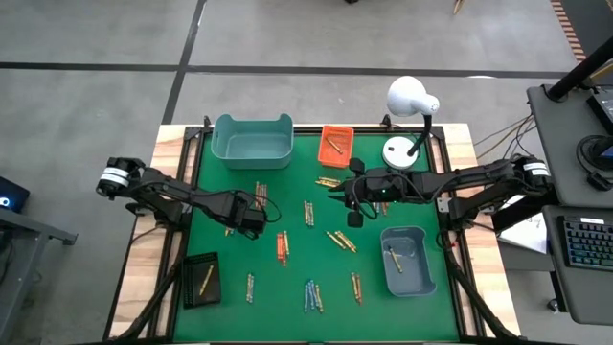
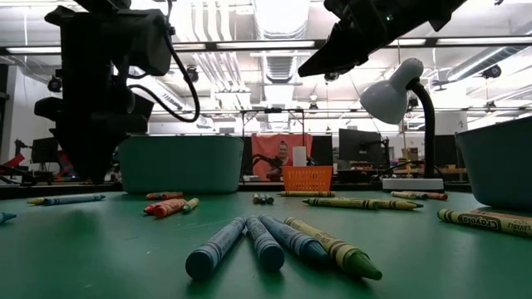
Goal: Sort crayons
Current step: Put the green crayon into the blue bin
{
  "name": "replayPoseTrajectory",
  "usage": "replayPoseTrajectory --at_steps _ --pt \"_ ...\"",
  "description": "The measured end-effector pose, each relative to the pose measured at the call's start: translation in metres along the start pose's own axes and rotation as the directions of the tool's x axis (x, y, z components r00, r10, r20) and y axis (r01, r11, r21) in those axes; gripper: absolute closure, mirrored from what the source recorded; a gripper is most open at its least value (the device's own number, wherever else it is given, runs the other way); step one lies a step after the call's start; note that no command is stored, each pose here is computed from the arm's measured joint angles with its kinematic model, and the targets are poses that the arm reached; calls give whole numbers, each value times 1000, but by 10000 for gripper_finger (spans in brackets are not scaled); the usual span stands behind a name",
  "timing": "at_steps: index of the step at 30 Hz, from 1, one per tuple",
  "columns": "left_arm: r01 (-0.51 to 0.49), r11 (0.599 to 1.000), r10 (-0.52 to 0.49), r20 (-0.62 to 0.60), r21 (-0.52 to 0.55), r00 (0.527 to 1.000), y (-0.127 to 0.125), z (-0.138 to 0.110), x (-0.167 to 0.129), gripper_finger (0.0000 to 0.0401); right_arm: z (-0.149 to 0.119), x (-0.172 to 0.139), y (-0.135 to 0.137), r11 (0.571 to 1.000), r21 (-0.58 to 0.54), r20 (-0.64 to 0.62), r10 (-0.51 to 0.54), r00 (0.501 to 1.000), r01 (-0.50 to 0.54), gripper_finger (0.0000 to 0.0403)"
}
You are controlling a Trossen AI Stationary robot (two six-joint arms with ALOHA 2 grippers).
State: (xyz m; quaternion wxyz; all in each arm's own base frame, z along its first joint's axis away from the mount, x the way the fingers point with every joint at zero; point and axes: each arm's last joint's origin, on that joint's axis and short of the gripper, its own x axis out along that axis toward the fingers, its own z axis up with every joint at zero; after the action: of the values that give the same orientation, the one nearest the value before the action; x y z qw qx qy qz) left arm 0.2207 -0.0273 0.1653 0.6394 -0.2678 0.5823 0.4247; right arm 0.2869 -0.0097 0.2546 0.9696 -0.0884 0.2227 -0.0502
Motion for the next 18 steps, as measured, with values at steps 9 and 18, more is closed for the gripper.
replayPoseTrajectory --at_steps 9,18 --pt "86 986 -101 104 140 989 4 10 -32 239 9 2 -45 940 241 -114 -218 969 240 358" --pt "124 964 -206 368 234 906 41 25 -77 239 25 36 -120 869 343 -358 -231 905 357 376"
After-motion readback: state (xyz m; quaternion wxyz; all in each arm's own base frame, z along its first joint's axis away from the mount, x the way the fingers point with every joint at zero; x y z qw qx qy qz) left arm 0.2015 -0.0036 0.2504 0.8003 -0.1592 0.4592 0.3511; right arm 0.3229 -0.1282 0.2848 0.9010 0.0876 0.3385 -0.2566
